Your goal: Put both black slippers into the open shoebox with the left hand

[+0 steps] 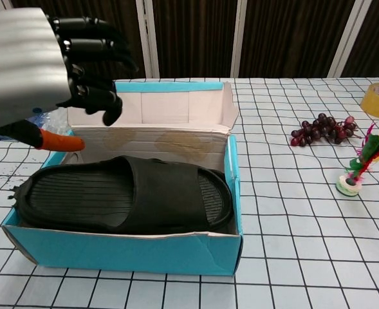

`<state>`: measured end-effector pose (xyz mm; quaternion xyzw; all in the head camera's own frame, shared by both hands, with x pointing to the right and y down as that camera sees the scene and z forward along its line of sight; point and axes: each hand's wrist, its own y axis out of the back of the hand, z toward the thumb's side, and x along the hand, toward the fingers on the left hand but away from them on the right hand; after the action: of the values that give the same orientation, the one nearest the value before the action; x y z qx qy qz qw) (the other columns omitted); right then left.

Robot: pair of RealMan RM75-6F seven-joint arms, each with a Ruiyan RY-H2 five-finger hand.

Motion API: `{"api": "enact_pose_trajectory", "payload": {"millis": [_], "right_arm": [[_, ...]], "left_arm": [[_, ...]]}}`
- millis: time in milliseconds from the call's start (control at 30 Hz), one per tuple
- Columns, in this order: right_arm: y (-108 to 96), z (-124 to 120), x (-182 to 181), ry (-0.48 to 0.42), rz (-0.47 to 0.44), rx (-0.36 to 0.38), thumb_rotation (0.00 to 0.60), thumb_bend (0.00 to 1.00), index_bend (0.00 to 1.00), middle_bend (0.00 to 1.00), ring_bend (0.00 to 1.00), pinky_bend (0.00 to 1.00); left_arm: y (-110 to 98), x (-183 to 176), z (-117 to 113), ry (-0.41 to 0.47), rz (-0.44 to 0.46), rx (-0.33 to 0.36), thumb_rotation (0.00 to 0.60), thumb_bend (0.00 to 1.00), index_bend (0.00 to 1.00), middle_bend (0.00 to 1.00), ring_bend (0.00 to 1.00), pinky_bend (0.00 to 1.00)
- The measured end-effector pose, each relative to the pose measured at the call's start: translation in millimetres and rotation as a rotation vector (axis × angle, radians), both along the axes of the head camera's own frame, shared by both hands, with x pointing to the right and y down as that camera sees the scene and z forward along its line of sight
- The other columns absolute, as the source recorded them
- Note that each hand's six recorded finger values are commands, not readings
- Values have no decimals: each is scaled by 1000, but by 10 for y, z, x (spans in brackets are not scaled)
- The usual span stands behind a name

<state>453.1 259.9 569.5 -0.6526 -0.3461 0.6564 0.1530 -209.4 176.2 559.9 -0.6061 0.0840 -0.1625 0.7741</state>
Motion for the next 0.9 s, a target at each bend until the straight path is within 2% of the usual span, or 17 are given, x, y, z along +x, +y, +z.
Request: {"api": "enact_pose_trajectory", "payload": {"millis": [133,300,633,900], "right_arm": [[-33,-1,-3,-1,-2,-4,600,161,74,153,213,141],[-19,-4,14,-1,6,-5,600,161,74,155,213,142],[58,-4,17,-1,7,-5,600,161,74,164,222,155],[20,6,29,0,8,-8,600,162,74,164,222,155]], "left_arm": [[57,-43,152,-58,13,-17,600,165,629,687,306,262],[154,39,301,-64,30,-56,600,229,665,708,310,268],[172,123,561,-108,16,-104,600,253,670,737,339,290],[200,104,805,-146,-9,-155,600,262,671,759,352,290]]}}
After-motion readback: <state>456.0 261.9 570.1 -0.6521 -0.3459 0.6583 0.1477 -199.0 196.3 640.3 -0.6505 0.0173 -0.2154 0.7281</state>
